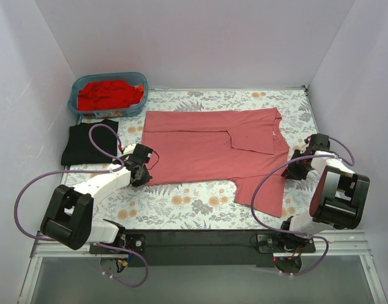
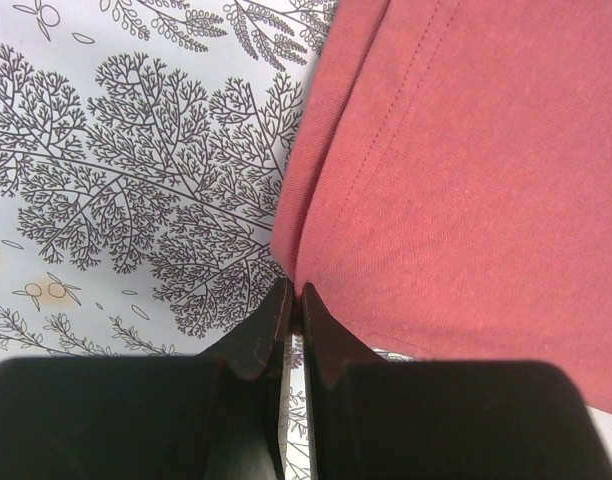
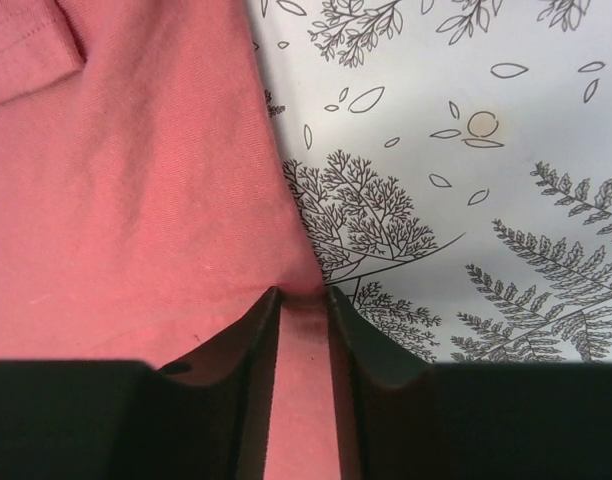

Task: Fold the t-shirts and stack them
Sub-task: Fold the tshirt

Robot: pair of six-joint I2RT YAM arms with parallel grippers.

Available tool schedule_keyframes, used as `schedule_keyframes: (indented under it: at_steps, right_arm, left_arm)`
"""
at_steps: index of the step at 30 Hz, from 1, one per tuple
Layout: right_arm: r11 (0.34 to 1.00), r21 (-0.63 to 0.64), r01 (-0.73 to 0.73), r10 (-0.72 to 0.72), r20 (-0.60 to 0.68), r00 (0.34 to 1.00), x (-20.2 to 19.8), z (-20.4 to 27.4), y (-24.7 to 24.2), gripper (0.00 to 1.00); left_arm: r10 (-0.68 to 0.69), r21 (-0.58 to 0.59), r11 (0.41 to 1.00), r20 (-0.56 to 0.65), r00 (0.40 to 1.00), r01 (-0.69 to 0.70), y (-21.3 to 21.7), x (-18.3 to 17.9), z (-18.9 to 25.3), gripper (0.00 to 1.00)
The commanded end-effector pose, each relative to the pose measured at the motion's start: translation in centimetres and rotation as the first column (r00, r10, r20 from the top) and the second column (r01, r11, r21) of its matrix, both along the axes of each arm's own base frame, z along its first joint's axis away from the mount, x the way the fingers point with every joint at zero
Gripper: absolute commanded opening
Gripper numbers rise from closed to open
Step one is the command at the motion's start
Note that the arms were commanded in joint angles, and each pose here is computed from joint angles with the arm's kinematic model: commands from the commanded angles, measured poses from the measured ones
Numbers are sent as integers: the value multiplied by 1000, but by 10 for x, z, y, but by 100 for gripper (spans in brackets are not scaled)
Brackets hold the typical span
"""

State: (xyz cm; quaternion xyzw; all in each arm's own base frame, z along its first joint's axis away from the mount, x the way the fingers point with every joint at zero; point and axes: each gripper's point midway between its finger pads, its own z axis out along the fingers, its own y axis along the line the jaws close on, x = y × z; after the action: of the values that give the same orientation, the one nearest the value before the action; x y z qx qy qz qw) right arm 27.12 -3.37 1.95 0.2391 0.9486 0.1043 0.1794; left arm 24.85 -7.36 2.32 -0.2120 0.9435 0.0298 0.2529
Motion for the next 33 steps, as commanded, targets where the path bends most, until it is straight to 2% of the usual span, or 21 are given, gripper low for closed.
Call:
schedule_keyframes:
  at_steps: [1,5,6,12,17,24,33]
  right_arm:
    - [1000,-7,15,-15,-24,1000,-7,-10,-2,30]
    - [999,-29,17,-18,-36,999,-16,-5,-3,13]
    - [1000,-28,15,-16,-37,999,-18,-3,-3,2]
    - [1000,-28,14,-16,-64,998,-38,14,2,1]
    - [998,-63,-1,-1,-33,999,-41,32,-2,1]
    - [1000,-17,-3,4,73,997,4,68,-2,1]
    - [998,57,-19,12,124,992,63,85,-5,1]
  left_arm:
    - [7,10,1000,44,999,-8,5,3,9,0]
    - [1,-15,1000,19,1000,-1,2,-4,11,0]
    - [6,-22,1000,17,1000,-6,1,-5,12,0]
    - [5,-70,998,7,1000,-4,-4,-15,29,0]
    - [18,-141,990,61,998,-9,-11,-14,56,0]
    - [27,-80,997,93,995,-19,-1,24,74,0]
    - [60,-113,992,98,993,-49,2,84,71,0]
